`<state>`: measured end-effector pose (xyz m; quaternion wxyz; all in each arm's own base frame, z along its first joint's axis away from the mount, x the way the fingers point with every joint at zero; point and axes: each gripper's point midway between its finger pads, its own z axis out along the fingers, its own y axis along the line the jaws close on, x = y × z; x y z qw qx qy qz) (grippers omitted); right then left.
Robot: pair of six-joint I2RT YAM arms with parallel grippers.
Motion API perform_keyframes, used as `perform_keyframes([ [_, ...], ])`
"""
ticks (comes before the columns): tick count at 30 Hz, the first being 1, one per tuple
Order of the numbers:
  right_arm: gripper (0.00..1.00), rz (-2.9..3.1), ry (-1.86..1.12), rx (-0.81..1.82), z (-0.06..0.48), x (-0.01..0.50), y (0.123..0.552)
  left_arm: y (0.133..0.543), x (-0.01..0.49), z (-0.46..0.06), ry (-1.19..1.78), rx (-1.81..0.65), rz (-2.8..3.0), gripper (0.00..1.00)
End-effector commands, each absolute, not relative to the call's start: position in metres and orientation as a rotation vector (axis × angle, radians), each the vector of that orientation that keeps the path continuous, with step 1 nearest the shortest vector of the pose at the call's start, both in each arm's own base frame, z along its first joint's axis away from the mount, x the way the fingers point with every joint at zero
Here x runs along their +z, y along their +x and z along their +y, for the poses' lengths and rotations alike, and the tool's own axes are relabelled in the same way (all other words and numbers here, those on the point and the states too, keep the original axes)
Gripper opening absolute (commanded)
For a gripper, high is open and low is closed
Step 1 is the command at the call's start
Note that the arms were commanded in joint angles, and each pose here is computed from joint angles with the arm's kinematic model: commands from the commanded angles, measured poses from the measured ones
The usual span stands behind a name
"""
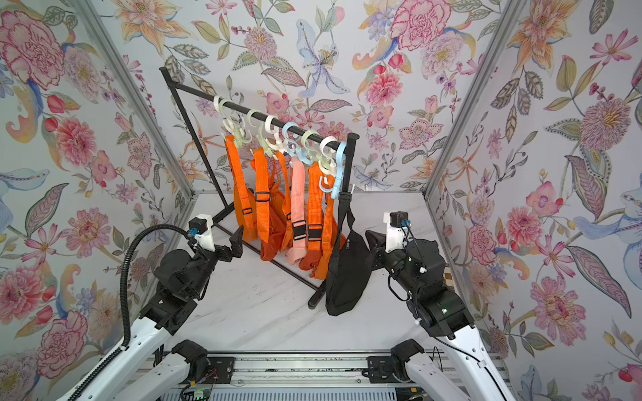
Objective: Take the bag off the hook
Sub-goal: Adjust the clothesline at the center of the board.
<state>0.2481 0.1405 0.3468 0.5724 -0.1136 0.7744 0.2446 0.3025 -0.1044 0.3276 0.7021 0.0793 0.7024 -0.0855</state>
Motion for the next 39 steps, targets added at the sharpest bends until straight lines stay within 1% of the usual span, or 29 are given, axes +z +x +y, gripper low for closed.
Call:
perform_keyframes([
  [1, 0.00, 1.904, -0.355, 0.715, 0.171, 0.316, 0.236, 0.298, 0.321, -0.111, 0.187, -0.231, 1.590, 0.99],
  [6, 0.00, 1.866, -0.429, 0.835, 0.206, 0.315, 0.238, 0.299, 0.316, -0.113, 0.194, -0.237, 1.590, 0.99],
  [14, 0.00, 1.867, -0.370, 0.863, 0.223, 0.309, 0.269, 0.297, 0.320, -0.114, 0.205, -0.247, 1.589, 0.99],
  [20, 0.00, 1.869, -0.283, 0.827, 0.213, 0.303, 0.298, 0.296, 0.329, -0.115, 0.209, -0.254, 1.577, 0.99],
  [28, 0.00, 1.889, -0.147, 0.849, 0.183, 0.286, 0.345, 0.294, 0.331, -0.118, 0.181, -0.318, 1.573, 1.00],
  [39, 0.00, 1.938, -0.134, 0.915, 0.151, 0.258, 0.431, 0.291, 0.322, -0.116, 0.176, -0.322, 1.593, 0.99],
])
